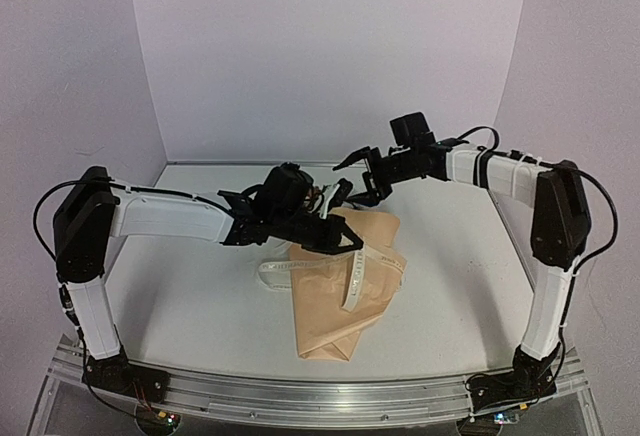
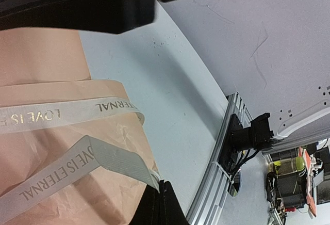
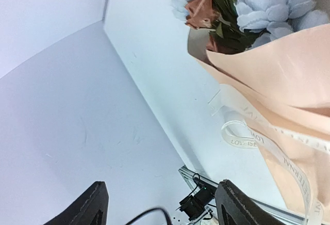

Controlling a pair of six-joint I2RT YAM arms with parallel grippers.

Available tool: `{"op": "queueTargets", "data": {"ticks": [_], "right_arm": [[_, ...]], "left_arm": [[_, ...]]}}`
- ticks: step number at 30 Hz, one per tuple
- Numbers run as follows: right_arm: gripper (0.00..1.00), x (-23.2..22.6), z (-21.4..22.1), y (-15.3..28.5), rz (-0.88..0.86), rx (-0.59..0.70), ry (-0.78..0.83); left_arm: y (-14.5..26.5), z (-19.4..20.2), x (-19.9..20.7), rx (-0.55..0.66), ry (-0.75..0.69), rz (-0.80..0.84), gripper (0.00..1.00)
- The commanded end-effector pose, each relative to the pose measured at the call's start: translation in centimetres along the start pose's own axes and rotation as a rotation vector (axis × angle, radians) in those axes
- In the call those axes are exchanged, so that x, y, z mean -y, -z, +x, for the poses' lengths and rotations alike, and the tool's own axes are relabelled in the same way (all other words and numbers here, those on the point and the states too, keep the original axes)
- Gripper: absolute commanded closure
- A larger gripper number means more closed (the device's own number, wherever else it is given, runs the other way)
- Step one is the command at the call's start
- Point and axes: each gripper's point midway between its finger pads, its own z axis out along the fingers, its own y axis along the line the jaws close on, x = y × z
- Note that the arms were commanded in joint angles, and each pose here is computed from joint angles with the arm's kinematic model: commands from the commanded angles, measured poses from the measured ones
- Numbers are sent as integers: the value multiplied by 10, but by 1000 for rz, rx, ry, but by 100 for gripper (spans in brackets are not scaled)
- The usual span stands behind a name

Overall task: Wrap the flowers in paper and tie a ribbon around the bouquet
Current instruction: Cross the ribbon over the folded bouquet.

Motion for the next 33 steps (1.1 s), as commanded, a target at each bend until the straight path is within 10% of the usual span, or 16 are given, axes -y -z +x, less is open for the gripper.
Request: {"op": "queueTargets", "data": {"ticks": [1,17,33], "right_arm": [[27,16,9,32,-16,45,91],[30,84,71,91,-66,97,701],[44,131,103,77,105,-40,838]], "left_arm": [[15,-29,24,92,-9,67,100],[-2,-45,32,-11,138,172,100],[-13,-48,33,-49,209,214,100]]}}
